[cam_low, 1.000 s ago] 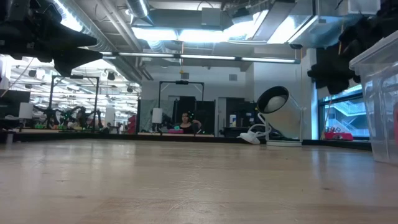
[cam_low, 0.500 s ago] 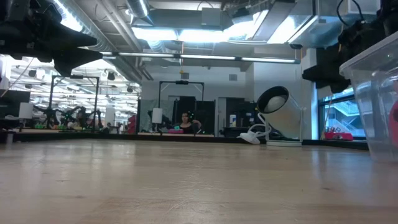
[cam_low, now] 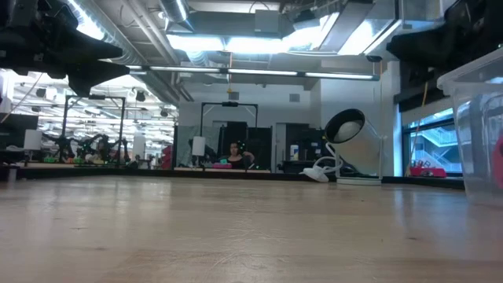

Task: Pick & Place Dice
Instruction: Return to Home Position

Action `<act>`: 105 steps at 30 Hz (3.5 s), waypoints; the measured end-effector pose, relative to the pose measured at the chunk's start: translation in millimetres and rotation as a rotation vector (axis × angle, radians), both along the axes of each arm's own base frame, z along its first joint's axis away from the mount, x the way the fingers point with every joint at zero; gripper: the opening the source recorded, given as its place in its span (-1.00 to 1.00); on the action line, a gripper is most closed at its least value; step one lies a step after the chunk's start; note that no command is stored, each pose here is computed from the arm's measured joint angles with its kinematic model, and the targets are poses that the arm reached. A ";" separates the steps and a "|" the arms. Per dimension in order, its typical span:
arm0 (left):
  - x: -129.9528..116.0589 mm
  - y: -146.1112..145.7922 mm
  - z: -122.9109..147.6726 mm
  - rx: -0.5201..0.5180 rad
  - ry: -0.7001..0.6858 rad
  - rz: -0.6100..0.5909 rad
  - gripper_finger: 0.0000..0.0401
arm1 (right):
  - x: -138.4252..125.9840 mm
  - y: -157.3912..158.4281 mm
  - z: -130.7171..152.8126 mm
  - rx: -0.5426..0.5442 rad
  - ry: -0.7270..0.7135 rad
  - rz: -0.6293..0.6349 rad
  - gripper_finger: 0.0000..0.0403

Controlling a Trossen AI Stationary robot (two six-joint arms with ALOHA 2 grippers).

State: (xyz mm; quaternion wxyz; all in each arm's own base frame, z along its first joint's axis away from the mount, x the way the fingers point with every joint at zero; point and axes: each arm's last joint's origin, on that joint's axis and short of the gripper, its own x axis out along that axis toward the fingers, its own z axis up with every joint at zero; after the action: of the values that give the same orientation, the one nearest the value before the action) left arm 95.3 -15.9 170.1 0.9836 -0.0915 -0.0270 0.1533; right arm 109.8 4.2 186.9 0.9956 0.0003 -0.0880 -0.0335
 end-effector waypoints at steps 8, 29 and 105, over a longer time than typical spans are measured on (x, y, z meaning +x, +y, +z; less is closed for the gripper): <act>0.0 0.0 -0.1 0.000 0.001 0.000 0.12 | 0.1 0.0 -0.5 -0.130 0.014 -0.023 -0.54; 0.0 0.0 0.0 0.000 0.000 0.000 0.12 | 0.0 0.0 -0.1 -0.121 0.012 -0.021 -0.53; 0.0 0.0 0.0 0.000 0.000 0.000 0.12 | 0.0 0.0 0.3 -0.119 0.011 -0.021 -0.54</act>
State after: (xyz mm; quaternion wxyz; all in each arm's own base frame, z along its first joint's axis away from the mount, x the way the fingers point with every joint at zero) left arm 95.3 -15.8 170.1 0.9836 -0.0913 -0.0270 0.1534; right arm 109.8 4.2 187.2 0.9939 -0.0602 -0.0845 -0.0385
